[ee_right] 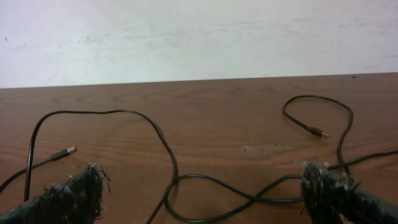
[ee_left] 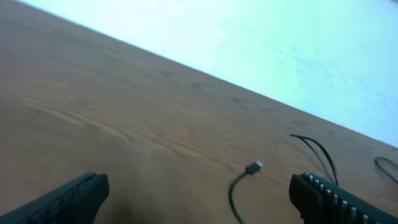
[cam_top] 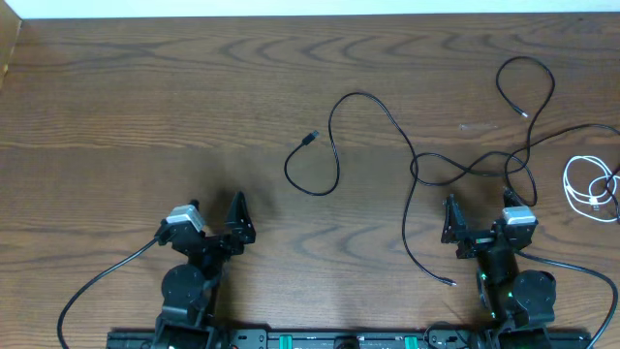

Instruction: Untangle cables

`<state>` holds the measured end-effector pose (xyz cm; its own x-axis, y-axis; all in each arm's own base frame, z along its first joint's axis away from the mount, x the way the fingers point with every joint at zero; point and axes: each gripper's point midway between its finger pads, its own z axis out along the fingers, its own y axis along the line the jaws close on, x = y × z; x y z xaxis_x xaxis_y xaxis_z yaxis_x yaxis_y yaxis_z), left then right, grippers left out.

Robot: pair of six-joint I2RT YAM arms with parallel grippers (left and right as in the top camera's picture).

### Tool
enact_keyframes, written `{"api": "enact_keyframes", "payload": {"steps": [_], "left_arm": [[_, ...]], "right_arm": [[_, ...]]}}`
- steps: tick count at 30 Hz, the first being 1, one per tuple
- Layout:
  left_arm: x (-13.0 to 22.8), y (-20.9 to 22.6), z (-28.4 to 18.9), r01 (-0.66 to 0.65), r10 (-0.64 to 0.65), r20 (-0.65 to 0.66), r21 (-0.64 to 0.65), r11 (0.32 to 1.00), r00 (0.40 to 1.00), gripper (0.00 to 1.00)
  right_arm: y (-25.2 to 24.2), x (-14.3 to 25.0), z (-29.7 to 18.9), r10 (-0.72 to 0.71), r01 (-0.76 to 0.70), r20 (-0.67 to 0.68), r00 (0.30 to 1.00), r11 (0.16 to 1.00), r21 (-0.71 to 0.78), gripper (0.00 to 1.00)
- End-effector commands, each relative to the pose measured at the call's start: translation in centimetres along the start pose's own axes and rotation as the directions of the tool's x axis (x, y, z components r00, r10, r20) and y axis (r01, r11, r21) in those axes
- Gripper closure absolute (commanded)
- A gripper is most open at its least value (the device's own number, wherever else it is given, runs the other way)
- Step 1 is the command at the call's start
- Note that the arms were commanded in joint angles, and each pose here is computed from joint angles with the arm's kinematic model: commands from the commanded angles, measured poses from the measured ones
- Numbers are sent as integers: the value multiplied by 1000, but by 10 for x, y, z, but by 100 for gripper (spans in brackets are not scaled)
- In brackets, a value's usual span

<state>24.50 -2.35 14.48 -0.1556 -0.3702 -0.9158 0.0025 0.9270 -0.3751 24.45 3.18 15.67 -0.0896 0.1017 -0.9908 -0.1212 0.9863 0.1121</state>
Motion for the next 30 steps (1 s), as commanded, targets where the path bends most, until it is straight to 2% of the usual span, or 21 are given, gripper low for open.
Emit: {"api": "enact_keyframes", "payload": {"steps": [1, 10, 30], "left_arm": [[13, 11, 1, -90, 89, -41, -19, 996, 995, 2], [-1, 26, -2, -173, 174, 5, -83, 982, 985, 2], [-2, 29, -2, -172, 173, 9, -95, 981, 985, 2]], "right_arm": [[2, 1, 0, -13, 13, -2, 1000, 1000, -10, 1], [2, 1, 0, -13, 13, -2, 1000, 1000, -10, 1], [2, 1, 0, -13, 13, -2, 1000, 1000, -10, 1]]}}
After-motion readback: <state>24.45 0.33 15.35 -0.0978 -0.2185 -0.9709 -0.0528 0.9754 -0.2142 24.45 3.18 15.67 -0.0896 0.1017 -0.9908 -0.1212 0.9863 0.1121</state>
